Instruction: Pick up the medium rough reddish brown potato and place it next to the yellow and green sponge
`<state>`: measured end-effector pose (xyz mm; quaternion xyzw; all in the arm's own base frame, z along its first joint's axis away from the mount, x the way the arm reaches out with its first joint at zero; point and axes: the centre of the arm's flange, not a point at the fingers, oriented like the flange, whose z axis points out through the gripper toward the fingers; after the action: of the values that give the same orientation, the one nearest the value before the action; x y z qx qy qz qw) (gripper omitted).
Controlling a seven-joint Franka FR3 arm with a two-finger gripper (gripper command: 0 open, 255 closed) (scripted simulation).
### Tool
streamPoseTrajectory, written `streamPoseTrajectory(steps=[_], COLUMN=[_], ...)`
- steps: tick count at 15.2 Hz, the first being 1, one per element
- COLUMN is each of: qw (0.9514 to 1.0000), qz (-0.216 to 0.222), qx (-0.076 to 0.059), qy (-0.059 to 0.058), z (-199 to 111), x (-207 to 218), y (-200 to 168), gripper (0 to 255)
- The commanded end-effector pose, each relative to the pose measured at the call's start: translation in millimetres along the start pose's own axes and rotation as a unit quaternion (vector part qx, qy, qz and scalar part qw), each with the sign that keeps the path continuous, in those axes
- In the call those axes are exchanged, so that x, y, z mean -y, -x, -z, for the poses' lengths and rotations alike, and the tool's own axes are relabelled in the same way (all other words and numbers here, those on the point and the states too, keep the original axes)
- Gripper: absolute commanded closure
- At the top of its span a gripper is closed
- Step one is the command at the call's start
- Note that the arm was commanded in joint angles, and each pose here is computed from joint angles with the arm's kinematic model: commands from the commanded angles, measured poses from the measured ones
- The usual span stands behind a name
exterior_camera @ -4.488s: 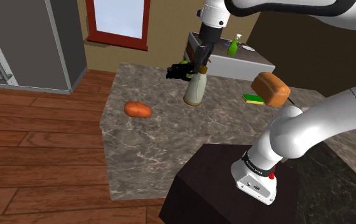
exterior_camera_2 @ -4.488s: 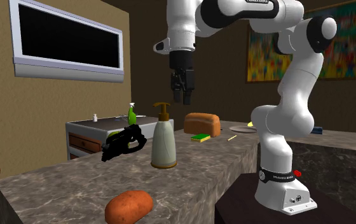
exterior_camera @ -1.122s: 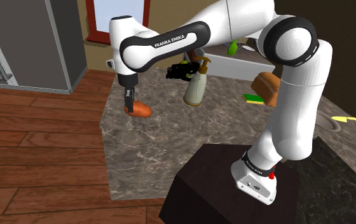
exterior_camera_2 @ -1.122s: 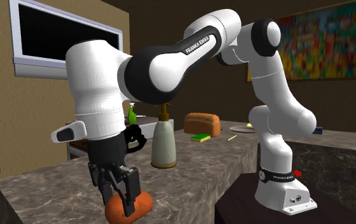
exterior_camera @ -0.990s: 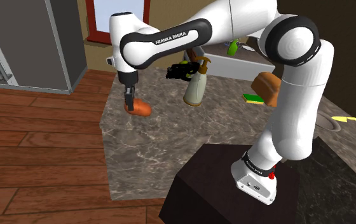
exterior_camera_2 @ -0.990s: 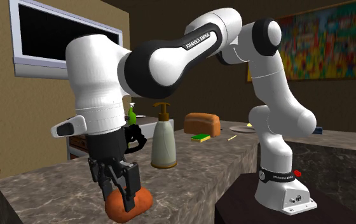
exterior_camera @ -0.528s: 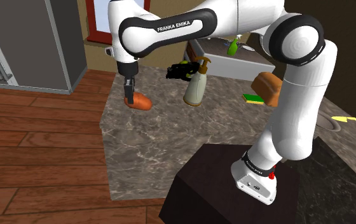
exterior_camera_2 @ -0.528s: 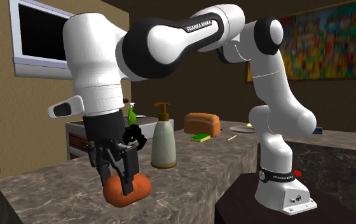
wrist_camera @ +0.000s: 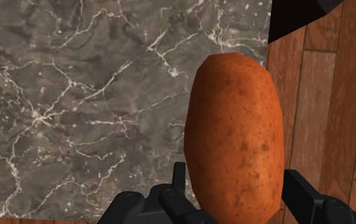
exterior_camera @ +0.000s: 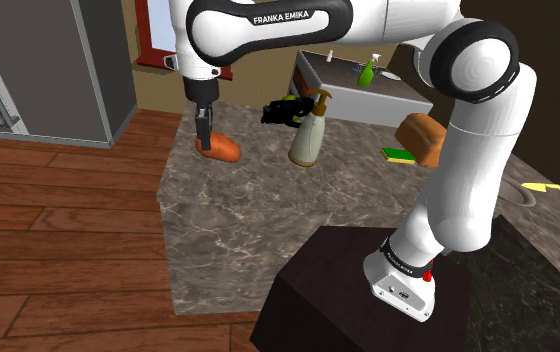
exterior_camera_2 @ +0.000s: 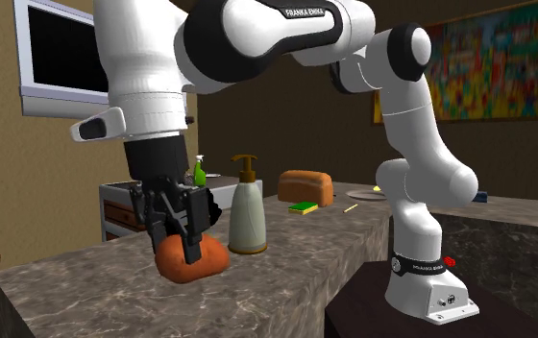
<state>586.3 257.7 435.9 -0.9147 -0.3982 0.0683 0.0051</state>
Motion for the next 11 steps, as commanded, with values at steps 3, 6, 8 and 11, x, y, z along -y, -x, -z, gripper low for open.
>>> streamPoseTrajectory(steps=[3,6,8,11], qw=[1.0000,1.0000,1.0000,1.0000], qz=[0.000,0.000,0.000,0.000], qx=[0.000,0.000,0.000,0.000], qy=[0.000,0.000,0.000,0.000], z=[21,37,44,39], x=[2,3,4,-16], y=[3,5,6,40], gripper=[255,255,255,255])
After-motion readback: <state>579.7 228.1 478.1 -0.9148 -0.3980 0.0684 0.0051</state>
